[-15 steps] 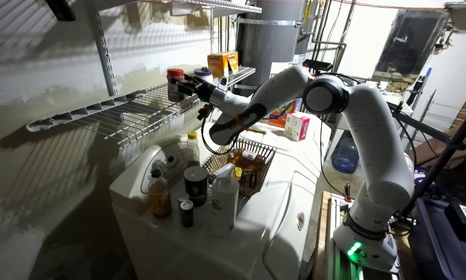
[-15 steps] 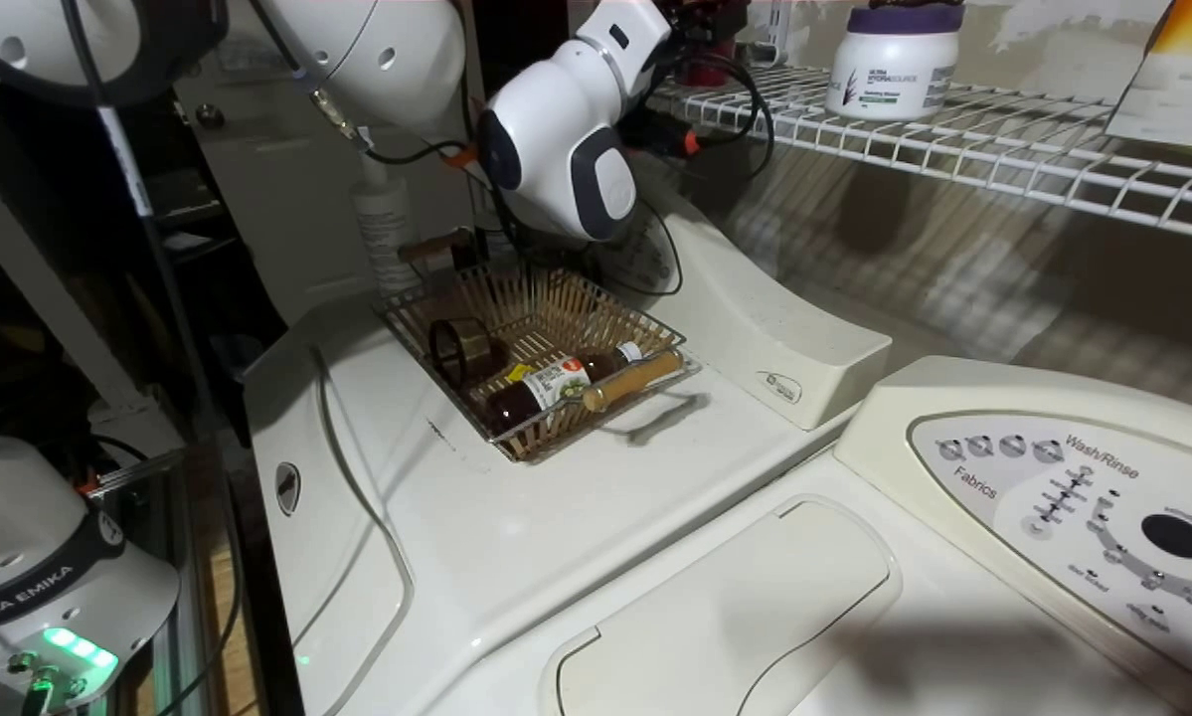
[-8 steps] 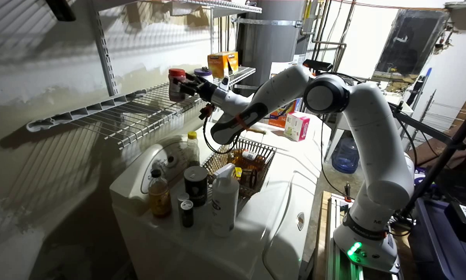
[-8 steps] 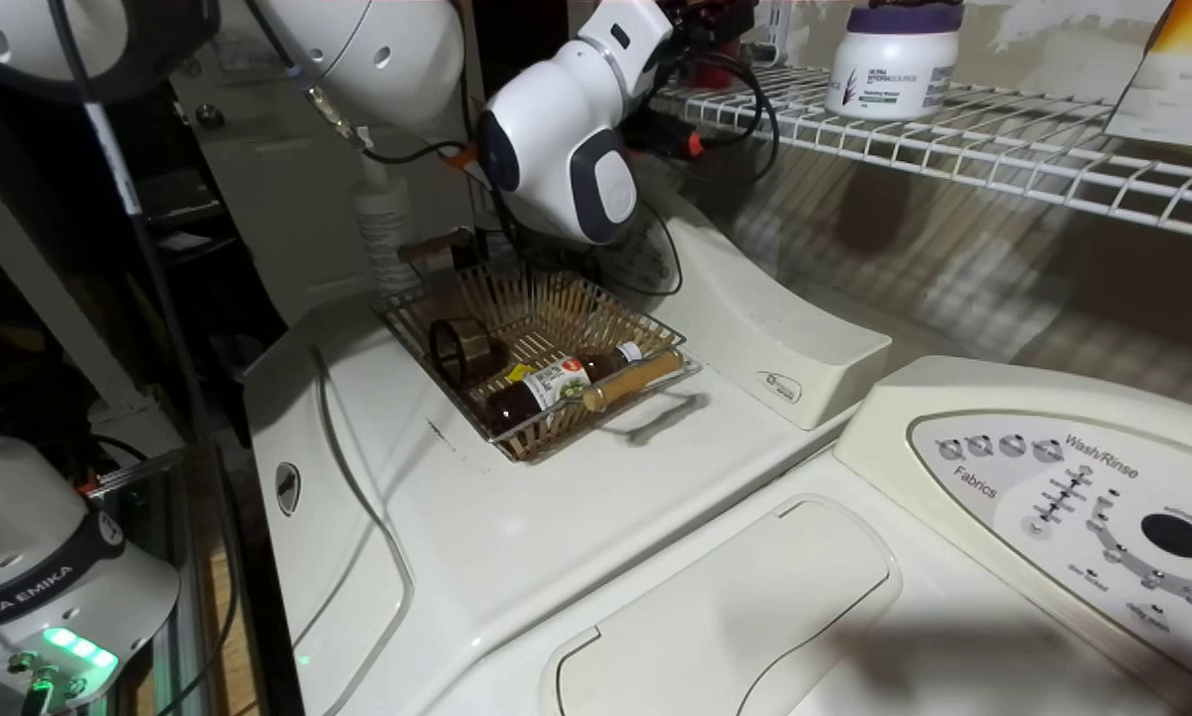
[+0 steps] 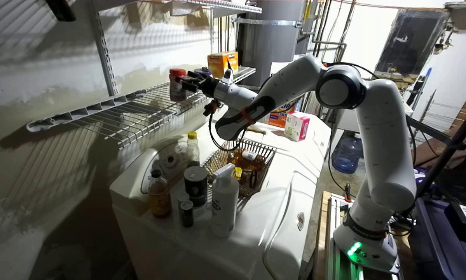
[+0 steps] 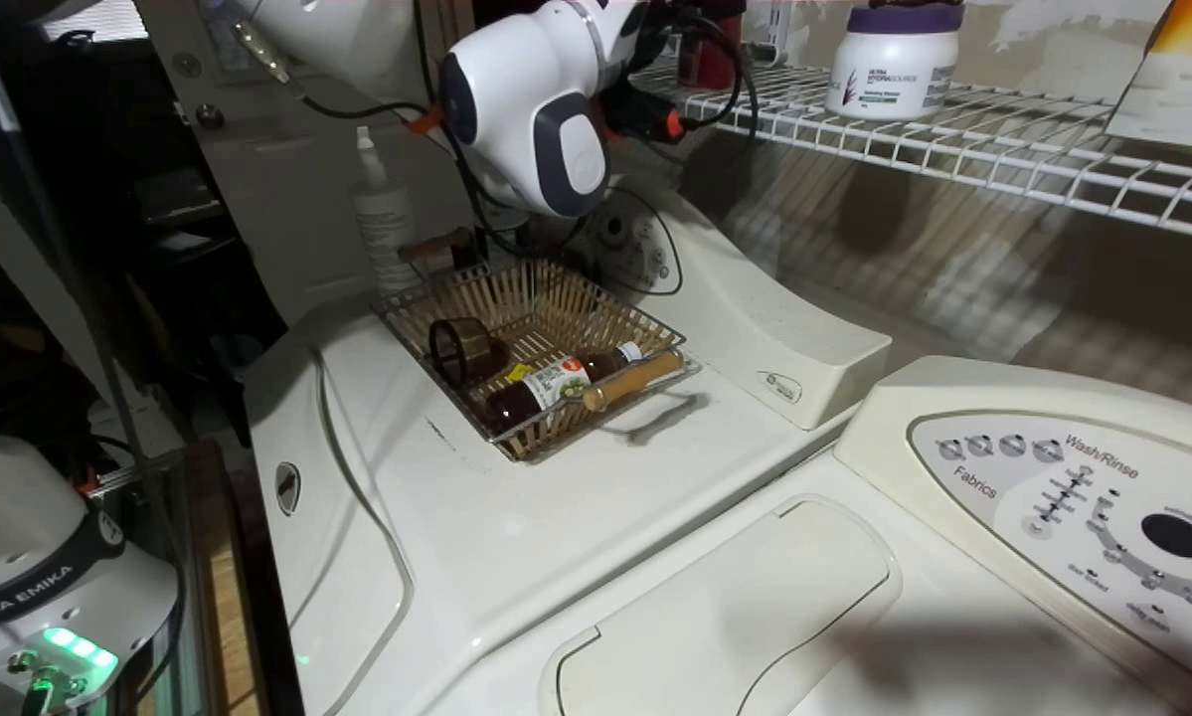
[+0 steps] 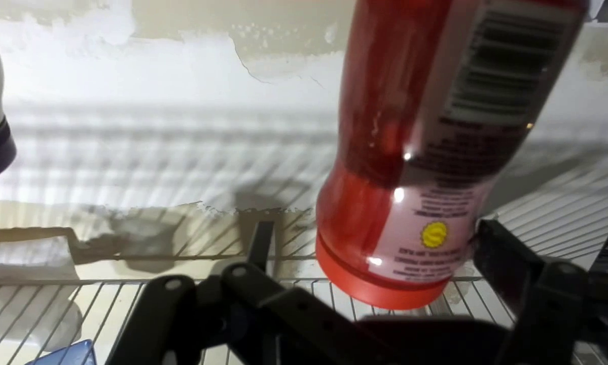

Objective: Place the container on the left side of the bottom shelf upright.

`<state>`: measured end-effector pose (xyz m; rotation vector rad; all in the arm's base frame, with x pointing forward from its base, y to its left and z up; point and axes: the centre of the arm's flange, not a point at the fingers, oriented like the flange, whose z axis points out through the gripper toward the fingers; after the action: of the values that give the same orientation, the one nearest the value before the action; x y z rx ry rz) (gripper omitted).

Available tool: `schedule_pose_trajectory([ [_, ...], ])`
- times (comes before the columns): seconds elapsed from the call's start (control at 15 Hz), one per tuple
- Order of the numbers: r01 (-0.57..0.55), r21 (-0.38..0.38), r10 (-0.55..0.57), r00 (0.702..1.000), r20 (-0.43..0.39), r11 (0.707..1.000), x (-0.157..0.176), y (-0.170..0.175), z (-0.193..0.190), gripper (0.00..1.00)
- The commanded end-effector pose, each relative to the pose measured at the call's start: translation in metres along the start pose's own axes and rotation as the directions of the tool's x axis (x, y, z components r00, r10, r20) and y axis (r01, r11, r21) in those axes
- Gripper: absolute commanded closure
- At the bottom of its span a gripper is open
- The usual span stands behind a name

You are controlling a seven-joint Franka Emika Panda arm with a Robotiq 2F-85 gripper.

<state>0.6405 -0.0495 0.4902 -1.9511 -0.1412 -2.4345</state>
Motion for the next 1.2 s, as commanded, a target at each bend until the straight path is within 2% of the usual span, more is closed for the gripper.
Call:
schedule_pose_trajectory([
  [0.0, 0.016, -0.052, -0.011, 0.995, 0.100, 0.999, 0.018, -0.021, -0.012, 0.00],
  [0.4, 0.035, -0.137, -0.003, 0.975, 0.224, 0.990, 0.026, -0.049, -0.010, 0.00],
  [0.93, 0.101, -0.171, -0.037, 0.939, 0.341, 0.980, 0.038, -0.081, -0.005, 0.00],
  [1.13, 0.157, -0.238, -0.065, 0.933, 0.355, 0.958, 0.038, -0.081, -0.013, 0.00],
])
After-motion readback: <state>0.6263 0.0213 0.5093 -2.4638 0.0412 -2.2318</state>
